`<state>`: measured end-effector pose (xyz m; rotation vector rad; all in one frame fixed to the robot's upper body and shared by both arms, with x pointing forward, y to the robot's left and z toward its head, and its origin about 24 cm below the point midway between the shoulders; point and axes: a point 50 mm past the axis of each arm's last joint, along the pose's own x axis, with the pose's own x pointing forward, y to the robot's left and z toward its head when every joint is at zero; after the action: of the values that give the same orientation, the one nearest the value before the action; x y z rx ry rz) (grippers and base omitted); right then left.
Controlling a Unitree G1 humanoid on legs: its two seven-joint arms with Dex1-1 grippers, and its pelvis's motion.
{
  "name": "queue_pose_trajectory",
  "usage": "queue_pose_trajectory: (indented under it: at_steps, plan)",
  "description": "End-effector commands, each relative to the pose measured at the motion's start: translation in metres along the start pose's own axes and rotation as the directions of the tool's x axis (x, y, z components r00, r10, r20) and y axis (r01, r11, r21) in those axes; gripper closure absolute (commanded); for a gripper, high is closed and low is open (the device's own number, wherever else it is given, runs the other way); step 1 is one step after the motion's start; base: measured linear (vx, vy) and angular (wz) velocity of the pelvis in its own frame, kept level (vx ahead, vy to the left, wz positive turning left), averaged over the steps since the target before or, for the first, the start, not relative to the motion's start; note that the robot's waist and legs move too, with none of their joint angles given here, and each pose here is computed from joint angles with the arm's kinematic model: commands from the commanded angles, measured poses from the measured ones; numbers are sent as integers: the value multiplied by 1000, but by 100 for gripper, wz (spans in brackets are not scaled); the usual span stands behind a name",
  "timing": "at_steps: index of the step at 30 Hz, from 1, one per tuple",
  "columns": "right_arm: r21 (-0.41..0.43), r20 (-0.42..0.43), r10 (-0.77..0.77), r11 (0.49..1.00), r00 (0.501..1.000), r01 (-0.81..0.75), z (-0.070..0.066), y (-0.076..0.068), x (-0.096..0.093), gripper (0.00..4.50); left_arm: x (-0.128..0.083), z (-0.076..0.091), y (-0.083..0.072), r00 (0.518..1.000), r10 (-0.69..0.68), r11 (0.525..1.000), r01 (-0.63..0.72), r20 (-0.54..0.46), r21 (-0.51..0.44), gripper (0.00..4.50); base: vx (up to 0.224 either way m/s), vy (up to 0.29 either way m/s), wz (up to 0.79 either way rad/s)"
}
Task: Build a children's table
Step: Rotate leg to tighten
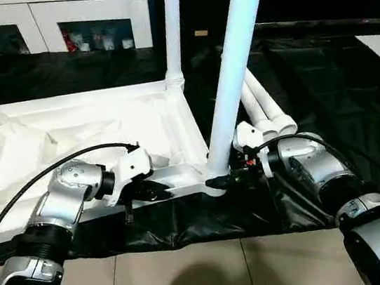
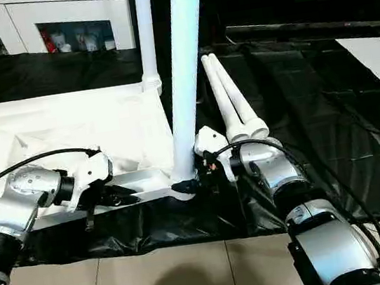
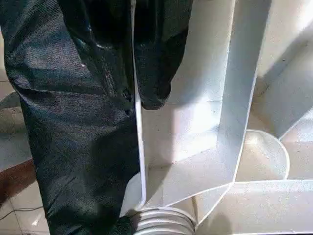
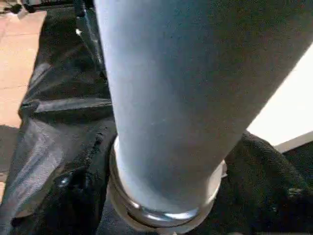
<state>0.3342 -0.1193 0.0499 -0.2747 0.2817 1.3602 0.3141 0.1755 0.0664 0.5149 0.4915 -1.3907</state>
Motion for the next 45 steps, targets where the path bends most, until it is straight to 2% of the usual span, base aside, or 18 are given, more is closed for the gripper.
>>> queue_pose_trajectory:
  at_steps: [1,4,7,8,9,11,14,15,18,19,21,24,28,31,32,34,40,45]
  plan:
    - [0,10,20,1000,1000,-20,2,3,5,130,13,3,-7,996,-90,995,90,-4,38,450,0,0,0]
    - [28,30,8,1000,1000,-9,0,4,7,165,15,4,-4,998,-61,998,61,2,21,450,0,0,0]
    - [93,64,-147,986,987,140,-5,3,16,172,23,7,6,998,70,997,-70,-5,-24,450,0,0,0]
    - [163,67,-296,945,953,282,-9,0,24,174,31,13,12,989,149,988,-148,13,-53,450,0,0,0]
    - [190,64,-343,926,937,326,-10,-1,27,176,34,15,14,985,170,984,-168,20,-61,450,0,0,0]
    - [273,41,-475,851,879,448,-13,-2,37,177,44,24,19,972,234,970,-231,36,-82,450,0,0,0]
    - [339,11,-585,765,811,547,-13,0,54,177,60,38,24,950,304,949,-295,71,-113,450,0,0,0]
    - [362,12,-616,737,787,571,-8,2,64,177,69,44,25,943,324,943,-314,81,-111,450,0,0,0]
    - [330,51,-613,755,788,566,2,5,74,177,76,49,23,943,320,945,-310,91,-105,450,0,0,0]
    - [321,68,-607,765,792,559,4,5,75,143,76,49,22,949,302,951,-294,93,-95,450,0,0,0]
    - [296,95,-591,785,801,544,8,4,73,108,75,47,20,958,276,959,-270,79,-80,450,0,0,0]
    - [267,126,-530,832,839,486,7,2,62,86,66,38,19,968,243,969,-240,59,-50,450,0,0,0]
    - [204,112,-467,874,877,440,2,-3,44,50,54,30,15,981,185,983,-185,63,-14,450,0,0,0]
    - [158,111,-374,921,921,355,1,-5,31,50,44,23,14,987,152,988,-152,50,1,450,0,0,0]
    - [125,107,-291,953,951,277,1,-5,23,50,38,19,12,991,130,992,-130,41,1,450,0,0,0]
    - [98,95,-210,975,973,201,1,-3,17,50,33,16,10,994,99,995,-100,44,13,450,0,0,0]
    - [46,31,-35,998,999,33,-2,1,5,50,21,13,6,997,18,1000,-18,77,2,450,0,0,0]
    - [38,22,49,998,999,-49,0,4,4,88,11,8,2,997,-45,999,45,64,13,450,0,0,0]
